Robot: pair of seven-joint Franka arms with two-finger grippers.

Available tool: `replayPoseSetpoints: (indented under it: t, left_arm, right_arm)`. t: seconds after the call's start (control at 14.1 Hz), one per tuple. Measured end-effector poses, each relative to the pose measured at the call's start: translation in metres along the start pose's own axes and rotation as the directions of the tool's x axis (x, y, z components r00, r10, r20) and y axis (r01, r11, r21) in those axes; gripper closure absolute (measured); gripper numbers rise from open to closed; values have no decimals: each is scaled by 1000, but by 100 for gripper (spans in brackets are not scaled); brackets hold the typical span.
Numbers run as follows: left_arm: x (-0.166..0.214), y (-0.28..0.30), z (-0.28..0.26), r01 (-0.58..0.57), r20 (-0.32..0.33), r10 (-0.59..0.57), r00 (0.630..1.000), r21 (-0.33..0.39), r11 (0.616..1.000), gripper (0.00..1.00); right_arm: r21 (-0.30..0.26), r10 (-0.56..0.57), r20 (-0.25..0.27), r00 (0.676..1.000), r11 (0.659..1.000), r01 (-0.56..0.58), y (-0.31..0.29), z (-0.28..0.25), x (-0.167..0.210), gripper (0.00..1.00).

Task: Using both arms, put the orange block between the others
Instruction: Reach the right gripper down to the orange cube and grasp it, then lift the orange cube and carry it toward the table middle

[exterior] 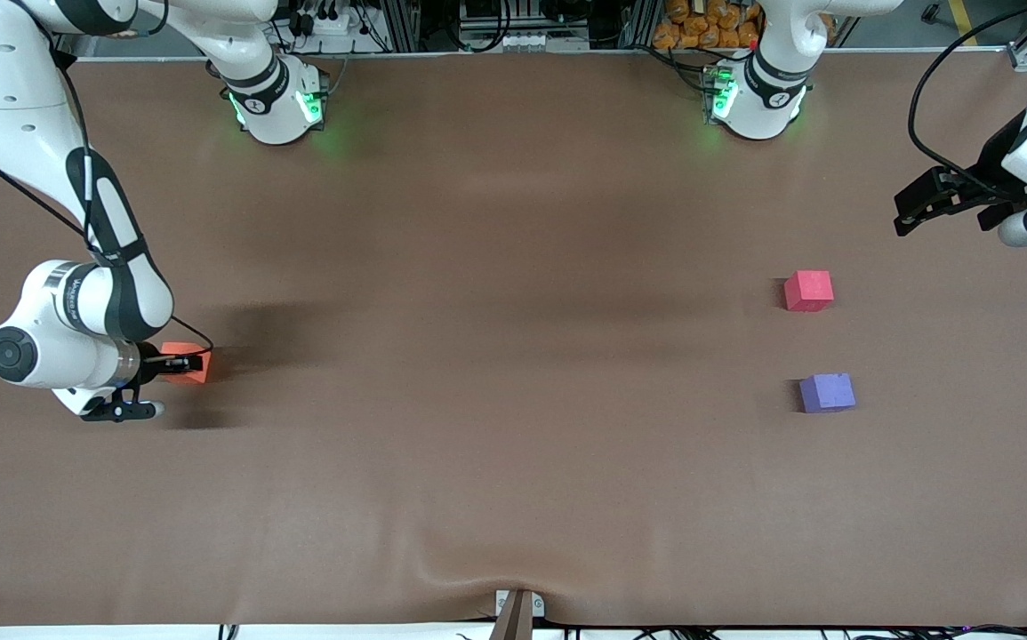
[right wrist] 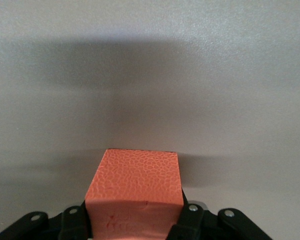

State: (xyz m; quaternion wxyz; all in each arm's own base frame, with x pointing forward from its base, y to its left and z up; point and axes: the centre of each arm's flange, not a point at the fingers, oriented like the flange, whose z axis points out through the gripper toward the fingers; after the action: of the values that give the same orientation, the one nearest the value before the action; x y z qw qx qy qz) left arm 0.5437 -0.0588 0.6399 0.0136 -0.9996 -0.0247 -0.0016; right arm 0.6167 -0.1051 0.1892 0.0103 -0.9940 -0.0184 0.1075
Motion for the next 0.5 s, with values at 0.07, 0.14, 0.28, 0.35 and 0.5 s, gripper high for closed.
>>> replayPoseSetpoints:
  t: [0.07, 0.14, 0.28, 0.35, 0.5]
  left_arm:
    - [0, 0, 0, 1, 0, -1, 1000, 0, 1000, 0]
    - [0, -1, 0, 1, 0, -1, 1000, 0, 1000, 0]
    - [0, -1, 0, 2, 0, -2, 1000, 0, 1000, 0]
    - [0, -1, 0, 2, 1, -2, 1000, 0, 1000, 0]
    - [0, -1, 0, 2, 1, -2, 1000, 0, 1000, 0]
  right_arm:
    - [1, 0, 4, 1000, 1000, 0, 0, 0, 0, 42]
    - [3, -1, 16, 1000, 1000, 1, -1, 0, -1, 43]
    - [11, -6, 47, 999, 1000, 5, -4, -5, -3, 44]
    - [13, -10, 52, 999, 1000, 10, -6, -15, -3, 44]
    - [12, -23, 45, 999, 1000, 23, -12, -48, -2, 44]
